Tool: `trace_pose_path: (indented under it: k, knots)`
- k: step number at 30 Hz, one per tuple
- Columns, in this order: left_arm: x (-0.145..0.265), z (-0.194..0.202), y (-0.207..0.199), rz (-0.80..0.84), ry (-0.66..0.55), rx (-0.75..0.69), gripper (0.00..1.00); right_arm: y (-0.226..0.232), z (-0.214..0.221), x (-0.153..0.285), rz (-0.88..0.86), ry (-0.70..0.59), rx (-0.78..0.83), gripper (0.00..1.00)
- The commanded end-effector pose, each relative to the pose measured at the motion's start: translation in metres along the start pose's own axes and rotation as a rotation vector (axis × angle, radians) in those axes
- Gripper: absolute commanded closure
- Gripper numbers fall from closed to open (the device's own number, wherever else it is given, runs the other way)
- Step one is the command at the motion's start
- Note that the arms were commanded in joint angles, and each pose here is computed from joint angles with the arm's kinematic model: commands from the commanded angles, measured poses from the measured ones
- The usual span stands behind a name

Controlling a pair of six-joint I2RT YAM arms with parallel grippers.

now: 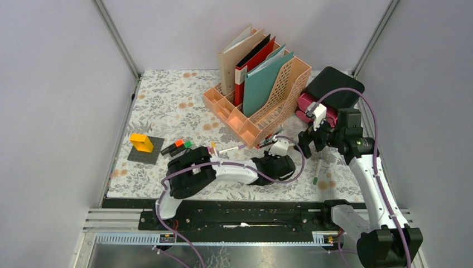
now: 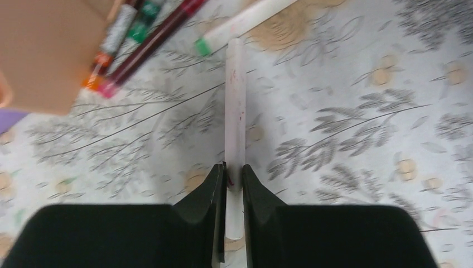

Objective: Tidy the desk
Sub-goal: Pick up the stationery from the center of the board.

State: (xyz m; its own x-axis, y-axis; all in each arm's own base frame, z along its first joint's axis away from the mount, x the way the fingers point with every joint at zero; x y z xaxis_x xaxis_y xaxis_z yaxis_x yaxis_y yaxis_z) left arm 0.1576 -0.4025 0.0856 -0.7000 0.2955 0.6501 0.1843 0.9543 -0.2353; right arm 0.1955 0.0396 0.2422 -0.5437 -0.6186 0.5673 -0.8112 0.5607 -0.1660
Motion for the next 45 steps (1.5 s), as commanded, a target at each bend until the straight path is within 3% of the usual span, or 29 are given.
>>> trace_pose_path:
  k: [1, 4, 8, 16, 23, 32, 45]
  knots:
    - [0.014, 0.014, 0.049, -0.178, 0.024, -0.186, 0.91, 0.001, -0.005, 0.001, -0.020, -0.034, 0.018, 0.00]
    - [0.022, 0.011, 0.058, -0.189, 0.005, -0.190, 1.00, 0.002, -0.005, 0.000, -0.024, -0.036, 0.018, 0.00]
    - [0.035, 0.006, 0.068, -0.147, -0.021, -0.157, 1.00, 0.003, -0.004, -0.001, -0.038, -0.040, 0.014, 0.00]
    - [0.079, -0.017, 0.071, 0.197, -0.134, 0.055, 1.00, 0.007, -0.005, -0.004, -0.097, -0.079, 0.010, 0.00]
    - [0.104, -0.028, 0.077, 0.383, -0.219, 0.180, 1.00, 0.015, -0.007, -0.006, -0.181, -0.139, -0.009, 0.00]
    - [0.133, -0.039, 0.080, 0.675, -0.335, 0.380, 1.00, 0.030, -0.009, -0.016, -0.375, -0.300, -0.092, 0.00]
    - [0.139, -0.052, 0.064, 0.837, -0.424, 0.512, 1.00, 0.029, -0.013, -0.037, -0.440, -0.429, -0.437, 0.00]
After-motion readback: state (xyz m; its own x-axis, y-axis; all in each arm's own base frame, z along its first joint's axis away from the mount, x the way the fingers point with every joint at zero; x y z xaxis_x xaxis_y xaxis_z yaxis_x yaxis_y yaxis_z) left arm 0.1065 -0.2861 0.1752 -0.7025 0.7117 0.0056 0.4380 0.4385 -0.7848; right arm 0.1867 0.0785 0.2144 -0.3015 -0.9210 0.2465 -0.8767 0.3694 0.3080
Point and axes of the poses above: each gripper's point midway between its finger pads, its own x axis back along the fingers, its own y axis along the line the jaws close on, z = x × y, the point moved 10 cm from there along x, back along the fingers, and after that the axes turned 15 degrees about x, right-handed, at the moved point
